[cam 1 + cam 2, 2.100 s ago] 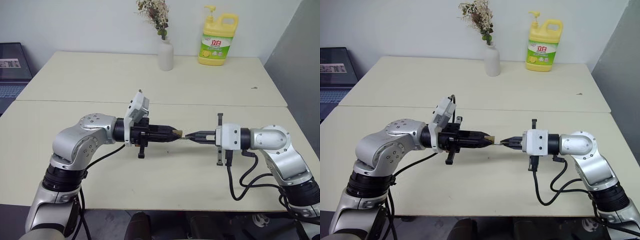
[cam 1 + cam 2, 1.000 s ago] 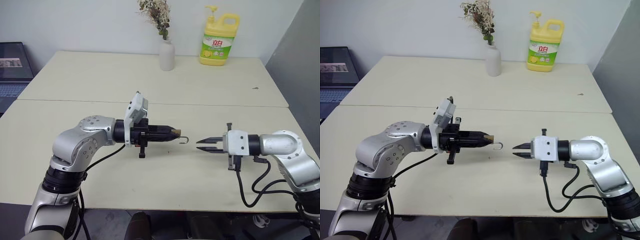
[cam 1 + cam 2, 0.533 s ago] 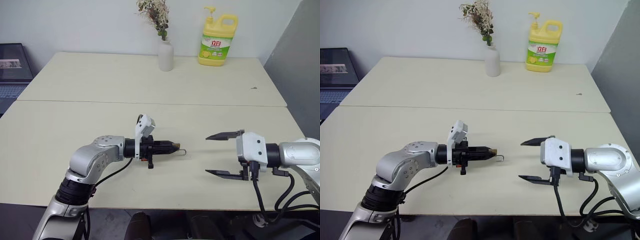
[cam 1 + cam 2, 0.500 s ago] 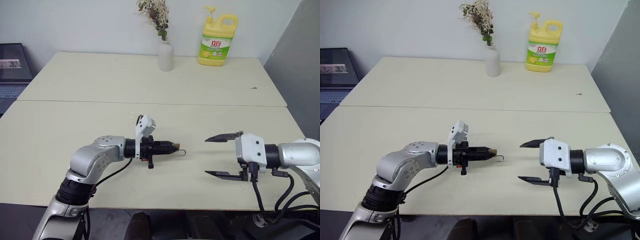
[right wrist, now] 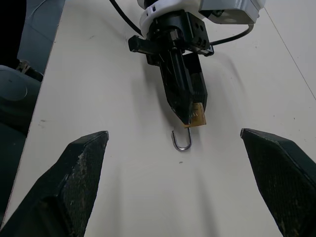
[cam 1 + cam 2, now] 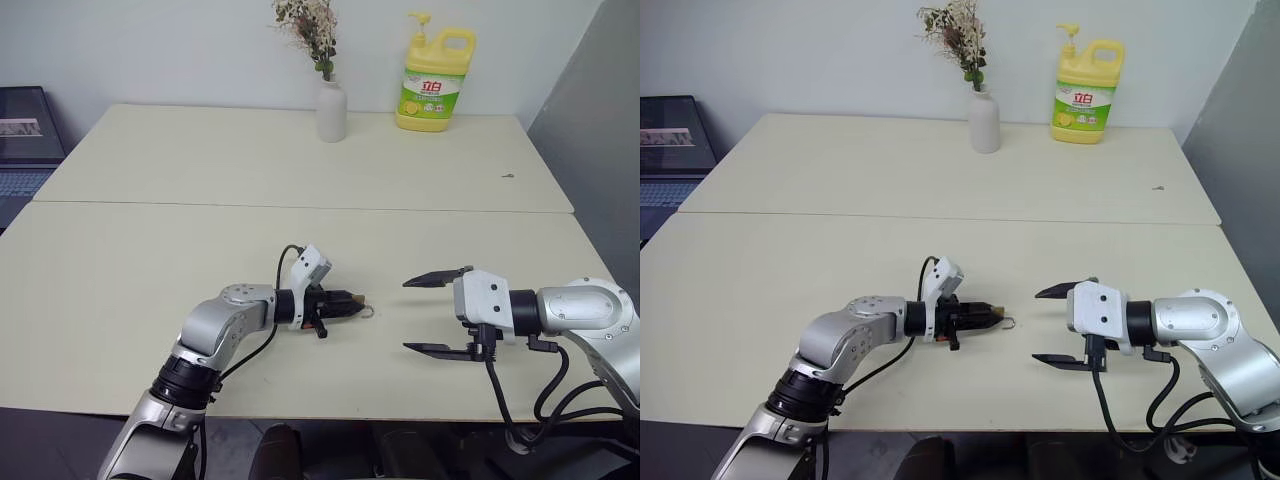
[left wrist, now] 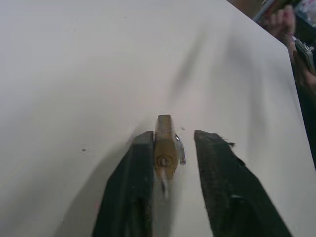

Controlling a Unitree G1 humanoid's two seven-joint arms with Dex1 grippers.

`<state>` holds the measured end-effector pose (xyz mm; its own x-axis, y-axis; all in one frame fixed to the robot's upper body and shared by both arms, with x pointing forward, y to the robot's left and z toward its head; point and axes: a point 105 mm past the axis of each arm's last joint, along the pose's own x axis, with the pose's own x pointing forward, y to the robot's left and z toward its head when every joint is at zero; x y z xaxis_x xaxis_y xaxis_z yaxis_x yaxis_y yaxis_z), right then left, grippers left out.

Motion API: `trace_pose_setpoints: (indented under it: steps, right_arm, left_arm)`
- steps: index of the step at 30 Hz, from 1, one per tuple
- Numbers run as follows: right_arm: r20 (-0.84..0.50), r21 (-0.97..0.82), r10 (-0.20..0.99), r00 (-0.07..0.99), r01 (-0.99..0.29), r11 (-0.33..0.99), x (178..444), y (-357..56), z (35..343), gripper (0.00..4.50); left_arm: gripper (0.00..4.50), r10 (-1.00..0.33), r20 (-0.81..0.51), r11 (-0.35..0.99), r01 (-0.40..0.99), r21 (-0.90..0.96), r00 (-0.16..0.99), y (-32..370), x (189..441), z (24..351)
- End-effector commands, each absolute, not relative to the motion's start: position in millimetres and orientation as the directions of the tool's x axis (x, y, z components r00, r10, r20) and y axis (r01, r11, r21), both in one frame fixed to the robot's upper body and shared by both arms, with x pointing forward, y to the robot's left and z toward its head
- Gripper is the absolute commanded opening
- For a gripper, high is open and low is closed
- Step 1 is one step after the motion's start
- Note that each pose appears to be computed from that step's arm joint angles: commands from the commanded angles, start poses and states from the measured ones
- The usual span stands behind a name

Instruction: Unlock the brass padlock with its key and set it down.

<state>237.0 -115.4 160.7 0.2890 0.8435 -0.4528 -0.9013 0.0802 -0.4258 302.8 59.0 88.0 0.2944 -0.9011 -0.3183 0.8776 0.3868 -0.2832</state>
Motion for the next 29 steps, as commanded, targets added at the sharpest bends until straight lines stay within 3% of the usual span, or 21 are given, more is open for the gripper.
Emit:
trace_pose_setpoints:
  steps: [1,5,11,15,18,22,29]
  right_arm:
    - [-0.447,-0.449,0.851,0.276,-0.892,0.053,234,-112,166,4.50]
    - [-0.462,-0.438,0.843,0.275,-0.897,0.053,234,-115,163,4.50]
    - [-0.475,-0.438,0.828,0.297,-0.896,0.071,238,-118,159,4.50]
    - [-0.470,-0.437,0.819,0.329,-0.893,0.107,244,-123,157,4.50]
    - [-0.443,-0.423,0.820,0.362,-0.891,0.165,249,-126,158,4.50]
    - [-0.426,-0.425,0.812,0.400,-0.880,0.211,258,-131,156,4.50]
    - [-0.417,-0.418,0.823,0.386,-0.885,0.204,262,-130,156,4.50]
  left_arm:
    - [2.42,-0.898,-0.278,0.409,0.881,-0.237,0.342,59,313,101]
    - [3.67,-0.901,-0.178,0.422,0.895,-0.144,0.396,70,323,128]
    - [3.67,-0.911,-0.092,0.394,0.915,0.090,0.402,83,314,162]
    - [3.67,-0.850,-0.155,0.461,0.853,0.245,0.504,113,310,169]
    - [3.67,-0.839,-0.210,0.414,0.839,0.353,0.503,129,294,171]
    - [3.67,-0.836,-0.332,0.316,0.877,0.361,0.437,143,263,161]
    - [3.67,-0.853,-0.322,0.317,0.898,0.305,0.411,144,248,163]
